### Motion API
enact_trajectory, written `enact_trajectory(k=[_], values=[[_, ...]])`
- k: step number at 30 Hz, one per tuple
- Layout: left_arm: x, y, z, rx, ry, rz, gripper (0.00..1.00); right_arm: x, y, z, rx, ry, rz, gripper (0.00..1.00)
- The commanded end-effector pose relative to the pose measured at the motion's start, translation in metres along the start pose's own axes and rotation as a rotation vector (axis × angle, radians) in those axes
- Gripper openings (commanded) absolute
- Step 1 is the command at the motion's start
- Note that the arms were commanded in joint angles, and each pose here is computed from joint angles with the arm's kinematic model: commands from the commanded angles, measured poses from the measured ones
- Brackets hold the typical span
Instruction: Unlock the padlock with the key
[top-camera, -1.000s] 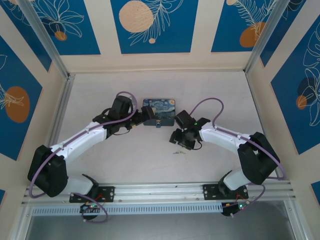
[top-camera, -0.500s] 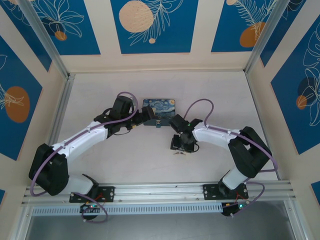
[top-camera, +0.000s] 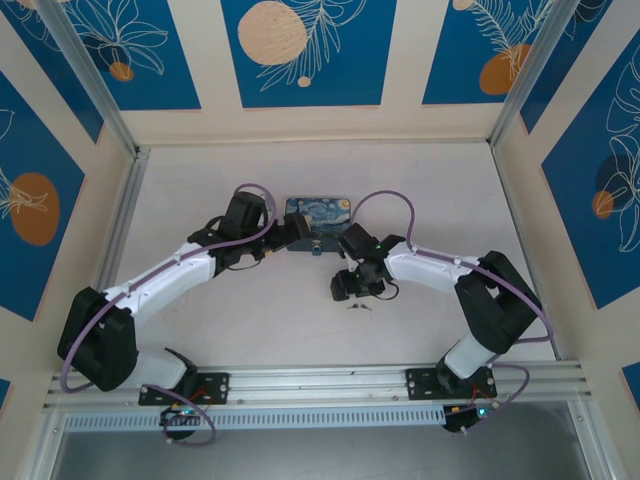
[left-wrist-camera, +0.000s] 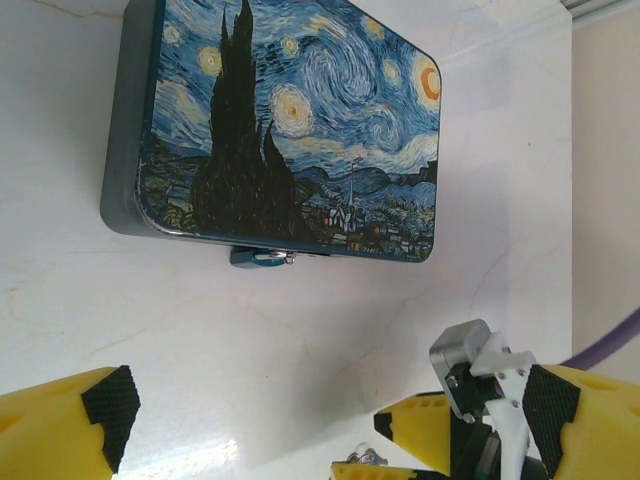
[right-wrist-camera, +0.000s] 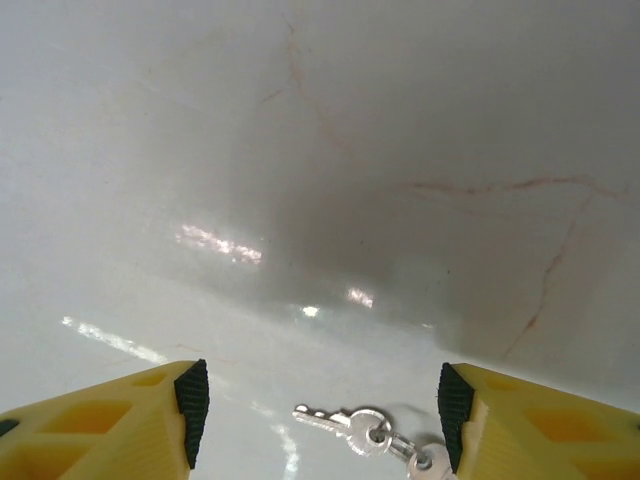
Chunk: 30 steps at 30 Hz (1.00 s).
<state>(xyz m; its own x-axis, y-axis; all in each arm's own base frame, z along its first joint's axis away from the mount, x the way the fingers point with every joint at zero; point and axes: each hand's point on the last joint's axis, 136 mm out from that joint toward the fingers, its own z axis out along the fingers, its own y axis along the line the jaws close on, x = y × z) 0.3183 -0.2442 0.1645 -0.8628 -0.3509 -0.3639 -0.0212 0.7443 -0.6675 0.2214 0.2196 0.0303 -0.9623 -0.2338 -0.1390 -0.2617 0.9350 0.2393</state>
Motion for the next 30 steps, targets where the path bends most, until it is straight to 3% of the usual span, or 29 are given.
enact_trajectory(k=[1, 14, 30], values=[[-0.003, -0.008, -0.005, 0.017, -0.010, 0.008, 1.00, 0.013, -0.002, 0.012, -0.035, 0.061, -0.034, 0.63], [-0.004, -0.009, -0.005, 0.022, -0.015, 0.005, 1.00, 0.042, 0.007, 0.013, -0.073, 0.140, -0.035, 0.54], [-0.005, -0.011, -0.004, 0.027, -0.015, 0.008, 1.00, 0.067, -0.006, 0.007, 0.111, 0.159, -0.069, 0.57]])
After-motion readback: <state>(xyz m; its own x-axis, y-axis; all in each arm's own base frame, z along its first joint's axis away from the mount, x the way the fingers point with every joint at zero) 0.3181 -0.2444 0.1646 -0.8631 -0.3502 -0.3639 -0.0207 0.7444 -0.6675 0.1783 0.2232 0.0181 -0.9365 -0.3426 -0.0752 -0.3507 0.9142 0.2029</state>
